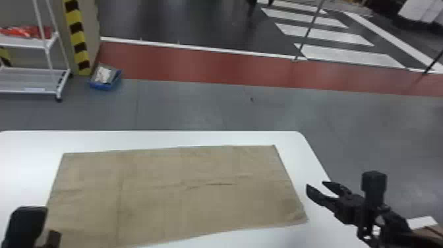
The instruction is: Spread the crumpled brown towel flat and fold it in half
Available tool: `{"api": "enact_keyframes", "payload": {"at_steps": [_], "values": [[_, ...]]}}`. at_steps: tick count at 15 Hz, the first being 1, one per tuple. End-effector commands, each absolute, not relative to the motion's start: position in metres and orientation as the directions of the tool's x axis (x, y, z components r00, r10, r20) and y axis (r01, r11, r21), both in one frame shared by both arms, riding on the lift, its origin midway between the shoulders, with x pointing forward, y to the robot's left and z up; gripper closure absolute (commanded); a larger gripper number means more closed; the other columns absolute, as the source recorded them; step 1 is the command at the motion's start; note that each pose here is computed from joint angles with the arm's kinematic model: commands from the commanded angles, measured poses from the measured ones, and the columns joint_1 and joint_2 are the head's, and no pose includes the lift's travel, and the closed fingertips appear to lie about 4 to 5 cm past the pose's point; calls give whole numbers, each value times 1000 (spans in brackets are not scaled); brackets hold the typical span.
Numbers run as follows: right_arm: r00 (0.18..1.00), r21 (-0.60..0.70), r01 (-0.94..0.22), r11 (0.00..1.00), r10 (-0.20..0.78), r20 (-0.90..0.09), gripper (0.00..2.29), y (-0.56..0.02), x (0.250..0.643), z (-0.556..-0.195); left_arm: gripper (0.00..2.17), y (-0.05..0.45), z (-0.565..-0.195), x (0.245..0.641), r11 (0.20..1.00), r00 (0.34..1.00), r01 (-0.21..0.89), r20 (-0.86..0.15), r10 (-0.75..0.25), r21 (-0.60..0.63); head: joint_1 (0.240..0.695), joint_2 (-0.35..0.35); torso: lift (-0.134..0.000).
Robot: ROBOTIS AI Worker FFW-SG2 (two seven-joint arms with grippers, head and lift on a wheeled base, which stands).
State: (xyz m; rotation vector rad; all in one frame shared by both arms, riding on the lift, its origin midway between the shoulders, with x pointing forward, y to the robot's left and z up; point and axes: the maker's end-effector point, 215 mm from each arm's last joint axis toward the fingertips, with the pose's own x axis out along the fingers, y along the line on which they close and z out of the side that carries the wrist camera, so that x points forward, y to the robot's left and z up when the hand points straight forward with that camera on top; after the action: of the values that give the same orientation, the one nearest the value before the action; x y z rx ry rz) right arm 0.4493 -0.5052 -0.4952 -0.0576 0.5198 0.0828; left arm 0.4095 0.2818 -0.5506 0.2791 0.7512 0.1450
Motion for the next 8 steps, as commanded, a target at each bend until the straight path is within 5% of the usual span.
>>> {"api": "enact_keyframes", "payload": {"at_steps": [1,8], "values": [[872,-102,-105,989,42,-488,448,-521,443,-490,701,302,-557,402,948,697,-36,-672,251,316,695,-286,0],[865,-100,-91,991,29,-501,448,-530,438,-497,680,311,-577,382,973,610,-46,-765,205,224,695,-299,0]]}}
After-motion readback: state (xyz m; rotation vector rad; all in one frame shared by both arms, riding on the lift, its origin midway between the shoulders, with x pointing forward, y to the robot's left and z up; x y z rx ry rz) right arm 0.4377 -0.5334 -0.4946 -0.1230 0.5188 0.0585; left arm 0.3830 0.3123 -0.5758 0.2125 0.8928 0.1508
